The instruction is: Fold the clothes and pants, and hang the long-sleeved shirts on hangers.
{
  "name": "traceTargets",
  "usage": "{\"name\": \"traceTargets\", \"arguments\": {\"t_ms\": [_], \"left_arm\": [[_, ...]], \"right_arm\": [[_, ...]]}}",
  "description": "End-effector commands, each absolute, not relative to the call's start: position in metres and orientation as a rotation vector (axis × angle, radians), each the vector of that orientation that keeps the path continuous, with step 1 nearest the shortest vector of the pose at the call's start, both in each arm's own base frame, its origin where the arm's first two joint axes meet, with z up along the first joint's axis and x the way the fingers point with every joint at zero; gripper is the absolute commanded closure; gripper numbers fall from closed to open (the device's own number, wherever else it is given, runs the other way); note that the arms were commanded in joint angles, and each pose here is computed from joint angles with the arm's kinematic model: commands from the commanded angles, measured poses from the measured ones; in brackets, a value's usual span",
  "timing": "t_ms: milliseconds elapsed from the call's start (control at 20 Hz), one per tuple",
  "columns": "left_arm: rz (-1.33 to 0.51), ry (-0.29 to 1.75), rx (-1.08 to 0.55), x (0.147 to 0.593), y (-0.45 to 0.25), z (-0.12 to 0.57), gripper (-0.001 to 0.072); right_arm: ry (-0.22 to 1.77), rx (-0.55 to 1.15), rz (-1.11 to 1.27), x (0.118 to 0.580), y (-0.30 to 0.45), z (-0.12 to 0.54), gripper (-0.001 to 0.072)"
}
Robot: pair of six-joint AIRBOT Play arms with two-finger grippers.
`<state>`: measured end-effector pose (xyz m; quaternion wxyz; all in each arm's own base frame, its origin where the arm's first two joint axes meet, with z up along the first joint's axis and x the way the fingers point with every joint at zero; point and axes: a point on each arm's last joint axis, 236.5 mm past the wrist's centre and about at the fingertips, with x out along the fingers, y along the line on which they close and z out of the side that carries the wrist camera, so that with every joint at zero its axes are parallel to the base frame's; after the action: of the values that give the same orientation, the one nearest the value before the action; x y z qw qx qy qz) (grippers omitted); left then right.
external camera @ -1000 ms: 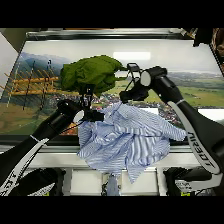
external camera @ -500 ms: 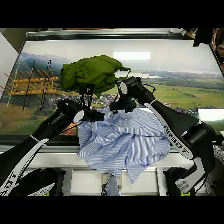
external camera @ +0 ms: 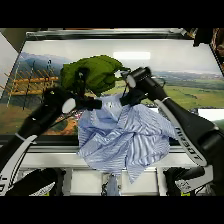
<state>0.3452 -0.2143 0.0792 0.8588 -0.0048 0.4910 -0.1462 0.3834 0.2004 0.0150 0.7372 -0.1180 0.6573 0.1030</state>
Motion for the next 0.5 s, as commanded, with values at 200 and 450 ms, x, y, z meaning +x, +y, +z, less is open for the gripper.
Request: {"name": "traceTargets", "arguments": {"t_ms": [200, 450], "left_arm": [[-0.418, 0.719, -0.085, 0.324, -0.205, 0.243, 0.0695], [-0.423, 0.853, -0.08, 0.298, -0.217, 0.182, 0.0695]], "right_arm": [[1.13, -0.15, 0.187, 0.32, 0.116, 0.217, 0.0695], [1.133, -0.04, 0.154, 0.256, 0.108, 0.221, 0.0695]]}}
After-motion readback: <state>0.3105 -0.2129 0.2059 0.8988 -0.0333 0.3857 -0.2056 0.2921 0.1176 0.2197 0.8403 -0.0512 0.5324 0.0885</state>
